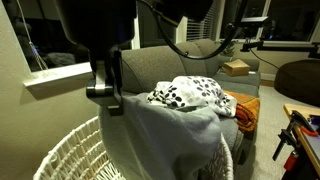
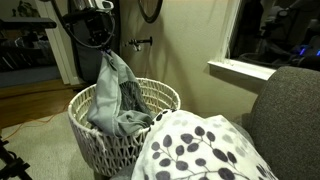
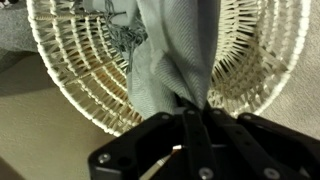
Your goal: Pick up the grey fabric and place it in the basket.
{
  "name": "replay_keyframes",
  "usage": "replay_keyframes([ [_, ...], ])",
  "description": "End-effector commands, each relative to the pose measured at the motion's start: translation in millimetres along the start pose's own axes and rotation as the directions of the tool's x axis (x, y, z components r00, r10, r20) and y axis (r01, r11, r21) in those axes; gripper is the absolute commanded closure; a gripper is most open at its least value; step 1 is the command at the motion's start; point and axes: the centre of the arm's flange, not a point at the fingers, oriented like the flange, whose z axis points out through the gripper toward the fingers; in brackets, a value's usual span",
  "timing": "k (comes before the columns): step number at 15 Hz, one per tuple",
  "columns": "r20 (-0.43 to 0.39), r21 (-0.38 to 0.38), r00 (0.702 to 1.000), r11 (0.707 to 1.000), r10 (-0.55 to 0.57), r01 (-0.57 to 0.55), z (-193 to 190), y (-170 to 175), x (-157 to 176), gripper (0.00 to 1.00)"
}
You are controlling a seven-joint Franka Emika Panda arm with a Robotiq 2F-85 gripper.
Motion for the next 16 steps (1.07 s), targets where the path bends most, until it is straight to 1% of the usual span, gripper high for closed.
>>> replay_keyframes([
  [1, -0.002, 0.009, 1.0, 1.0, -0.005, 0.006, -4, 8, 10, 0.98],
  [4, -0.004, 0.02, 1.0, 1.0, -0.002, 0.002, -1, 10, 14, 0.98],
  [8, -0.006, 0.025, 1.0, 1.0, -0.013, 0.013, 1, 5, 20, 0.98],
  [16, -0.013, 0.043, 1.0, 0.999, -0.027, 0.028, 11, -2, 42, 0.98],
])
